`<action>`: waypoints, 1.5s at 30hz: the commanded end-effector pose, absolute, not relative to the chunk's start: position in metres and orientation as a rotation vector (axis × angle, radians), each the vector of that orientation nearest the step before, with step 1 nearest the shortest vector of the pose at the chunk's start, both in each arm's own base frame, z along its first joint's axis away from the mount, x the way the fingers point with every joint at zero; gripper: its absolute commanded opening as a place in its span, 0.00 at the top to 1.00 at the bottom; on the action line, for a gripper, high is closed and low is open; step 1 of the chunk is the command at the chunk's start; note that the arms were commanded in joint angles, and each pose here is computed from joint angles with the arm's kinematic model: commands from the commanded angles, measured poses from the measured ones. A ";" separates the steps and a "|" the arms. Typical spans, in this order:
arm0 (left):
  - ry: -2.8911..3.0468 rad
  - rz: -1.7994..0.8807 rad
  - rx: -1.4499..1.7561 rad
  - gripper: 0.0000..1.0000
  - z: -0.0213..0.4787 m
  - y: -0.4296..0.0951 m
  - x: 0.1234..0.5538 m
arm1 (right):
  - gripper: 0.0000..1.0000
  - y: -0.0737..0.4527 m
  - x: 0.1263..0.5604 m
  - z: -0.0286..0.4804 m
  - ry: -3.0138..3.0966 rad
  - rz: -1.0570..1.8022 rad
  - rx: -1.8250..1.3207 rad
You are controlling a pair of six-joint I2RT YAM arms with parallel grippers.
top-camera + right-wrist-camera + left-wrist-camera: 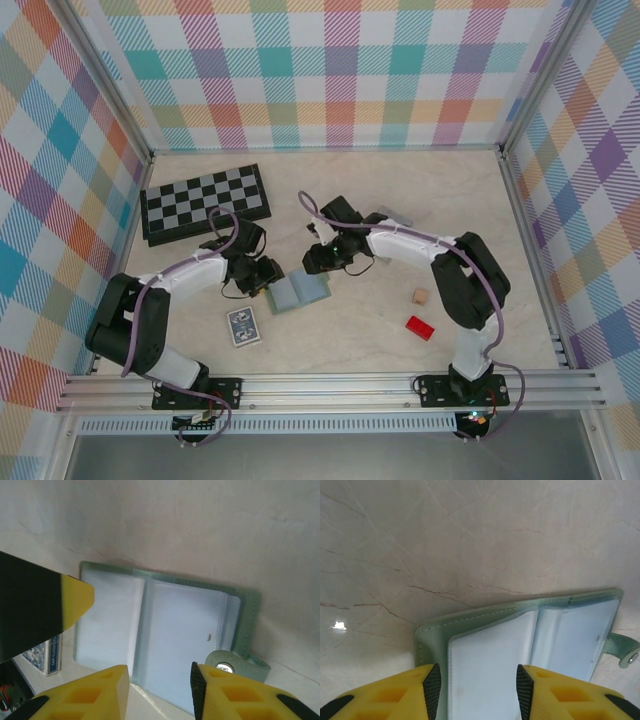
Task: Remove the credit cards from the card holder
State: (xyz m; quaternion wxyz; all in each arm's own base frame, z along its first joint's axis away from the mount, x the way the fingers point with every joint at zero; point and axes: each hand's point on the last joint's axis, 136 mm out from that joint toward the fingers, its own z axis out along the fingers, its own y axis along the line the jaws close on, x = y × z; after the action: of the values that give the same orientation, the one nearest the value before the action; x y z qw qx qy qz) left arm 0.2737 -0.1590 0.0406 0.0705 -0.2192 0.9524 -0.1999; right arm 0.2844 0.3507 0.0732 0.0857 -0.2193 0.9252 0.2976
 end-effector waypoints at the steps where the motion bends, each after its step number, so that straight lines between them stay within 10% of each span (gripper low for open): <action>1: 2.890 -0.627 -0.618 0.56 0.037 -0.167 0.273 | 0.62 0.358 0.282 0.066 2.801 0.902 -0.618; 12: 2.865 -0.802 -0.540 0.99 0.041 -0.193 0.292 | 0.65 0.355 0.273 0.031 2.900 0.867 -0.609; 28: 2.813 -0.927 -0.414 0.99 0.056 -0.218 0.325 | 0.67 0.357 0.285 0.038 2.858 0.844 -0.551; 39: 2.736 -0.521 -0.382 0.23 0.127 -0.160 0.342 | 0.38 0.317 0.342 0.181 2.450 0.627 -0.360; 45: 2.541 -0.362 -0.380 0.01 0.188 -0.116 0.357 | 0.12 0.242 0.383 0.246 2.233 0.292 -0.228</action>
State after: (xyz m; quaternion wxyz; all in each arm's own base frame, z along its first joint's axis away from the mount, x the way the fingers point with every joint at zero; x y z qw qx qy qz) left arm 0.3563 -0.1476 0.1606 0.2243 -0.1414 0.9461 -0.1859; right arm 0.3586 0.2902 0.2223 0.3594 -0.1257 0.9000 0.2122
